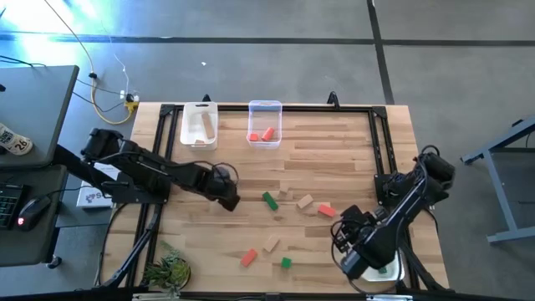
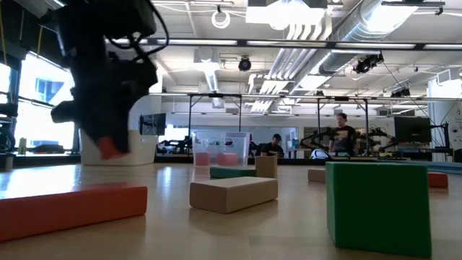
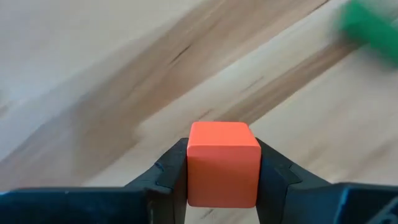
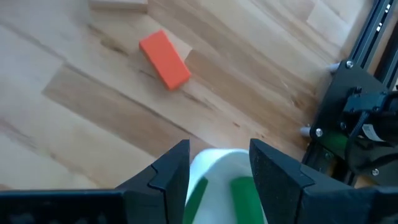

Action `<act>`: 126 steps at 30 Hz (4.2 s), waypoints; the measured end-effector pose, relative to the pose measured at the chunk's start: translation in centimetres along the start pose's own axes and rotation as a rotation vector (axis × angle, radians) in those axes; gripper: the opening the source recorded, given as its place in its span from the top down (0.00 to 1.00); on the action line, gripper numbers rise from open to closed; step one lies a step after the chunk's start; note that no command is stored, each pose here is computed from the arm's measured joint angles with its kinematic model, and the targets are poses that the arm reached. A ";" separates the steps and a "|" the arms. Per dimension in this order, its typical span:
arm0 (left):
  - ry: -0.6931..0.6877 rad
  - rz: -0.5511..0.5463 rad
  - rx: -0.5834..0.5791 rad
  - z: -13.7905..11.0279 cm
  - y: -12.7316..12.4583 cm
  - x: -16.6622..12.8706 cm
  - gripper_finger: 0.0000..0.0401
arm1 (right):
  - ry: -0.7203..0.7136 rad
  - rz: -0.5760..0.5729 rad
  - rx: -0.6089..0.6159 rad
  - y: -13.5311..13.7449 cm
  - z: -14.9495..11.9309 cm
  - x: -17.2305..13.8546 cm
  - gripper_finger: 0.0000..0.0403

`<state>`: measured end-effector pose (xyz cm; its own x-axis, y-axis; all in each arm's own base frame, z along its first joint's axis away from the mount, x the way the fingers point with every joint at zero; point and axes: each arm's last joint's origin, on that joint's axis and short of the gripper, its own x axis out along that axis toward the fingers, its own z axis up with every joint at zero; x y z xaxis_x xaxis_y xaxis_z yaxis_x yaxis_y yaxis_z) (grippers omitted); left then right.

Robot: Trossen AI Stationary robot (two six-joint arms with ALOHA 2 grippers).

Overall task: Sort & place blocks by color
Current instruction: Put the orange block into the transparent bin, then put the brown block into the top white bin

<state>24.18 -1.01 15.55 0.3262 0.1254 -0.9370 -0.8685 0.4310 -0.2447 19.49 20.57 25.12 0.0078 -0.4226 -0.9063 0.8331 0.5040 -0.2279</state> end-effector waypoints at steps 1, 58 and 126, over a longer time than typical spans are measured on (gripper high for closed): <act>-0.024 -0.037 0.000 0.6 -0.2 -0.1 0.74 | 0.002 -0.003 0.000 0.1 0.3 0.1 0.62; -0.306 -0.139 0.230 25.3 5.2 0.8 0.71 | 0.178 0.619 -0.457 -0.5 26.1 10.6 0.62; -0.369 -0.290 0.346 20.1 1.4 -10.4 0.50 | 0.033 0.523 -1.052 3.8 15.9 16.6 0.77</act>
<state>27.12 16.25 29.99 0.6949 0.2343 -0.6798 -0.5716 0.7536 -0.3246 31.58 3.54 14.84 0.1861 0.0321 -0.9820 -0.1349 0.9908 0.0068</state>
